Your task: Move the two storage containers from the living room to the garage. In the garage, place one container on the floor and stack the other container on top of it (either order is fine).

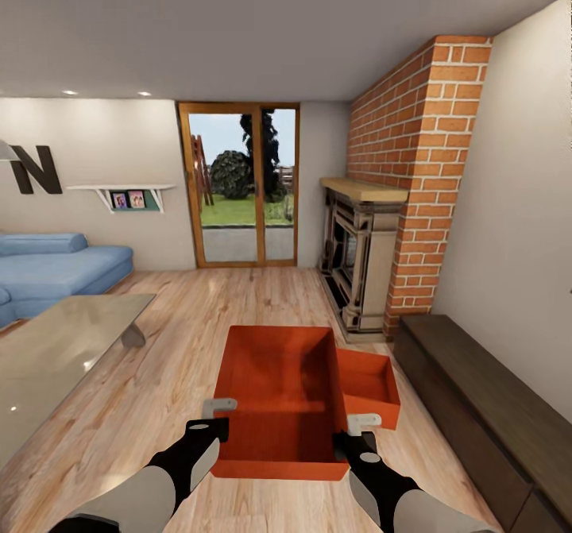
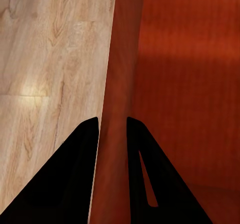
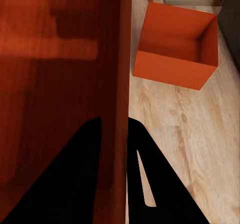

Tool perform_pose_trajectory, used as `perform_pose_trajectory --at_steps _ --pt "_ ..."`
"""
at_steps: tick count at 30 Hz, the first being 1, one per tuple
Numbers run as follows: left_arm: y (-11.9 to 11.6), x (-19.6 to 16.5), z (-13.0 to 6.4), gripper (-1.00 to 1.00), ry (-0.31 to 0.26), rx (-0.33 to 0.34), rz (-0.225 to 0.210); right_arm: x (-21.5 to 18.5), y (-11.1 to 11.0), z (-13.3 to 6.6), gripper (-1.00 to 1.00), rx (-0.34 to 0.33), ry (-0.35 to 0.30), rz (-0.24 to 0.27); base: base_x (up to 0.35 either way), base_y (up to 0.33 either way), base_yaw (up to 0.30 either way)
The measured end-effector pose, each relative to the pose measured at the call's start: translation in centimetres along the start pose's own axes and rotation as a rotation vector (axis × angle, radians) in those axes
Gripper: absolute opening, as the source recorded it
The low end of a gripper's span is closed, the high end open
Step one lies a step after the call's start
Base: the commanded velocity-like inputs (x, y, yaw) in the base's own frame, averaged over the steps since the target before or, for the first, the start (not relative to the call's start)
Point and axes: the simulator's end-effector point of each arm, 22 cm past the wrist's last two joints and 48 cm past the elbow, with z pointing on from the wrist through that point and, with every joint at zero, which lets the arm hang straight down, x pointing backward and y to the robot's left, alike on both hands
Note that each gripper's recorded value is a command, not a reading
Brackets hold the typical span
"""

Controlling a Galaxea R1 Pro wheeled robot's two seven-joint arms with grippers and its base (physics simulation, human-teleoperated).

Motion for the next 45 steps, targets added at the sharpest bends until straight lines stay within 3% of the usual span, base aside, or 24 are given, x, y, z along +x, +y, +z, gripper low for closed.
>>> perform_pose_trajectory --at_steps 45 --pt "0.1 -1.5 -0.9 -1.00 -0.029 0.001 -0.005 -1.6 -0.1 -0.6 -1.00 0.003 -0.030 -0.001 0.000 0.000 -0.057"
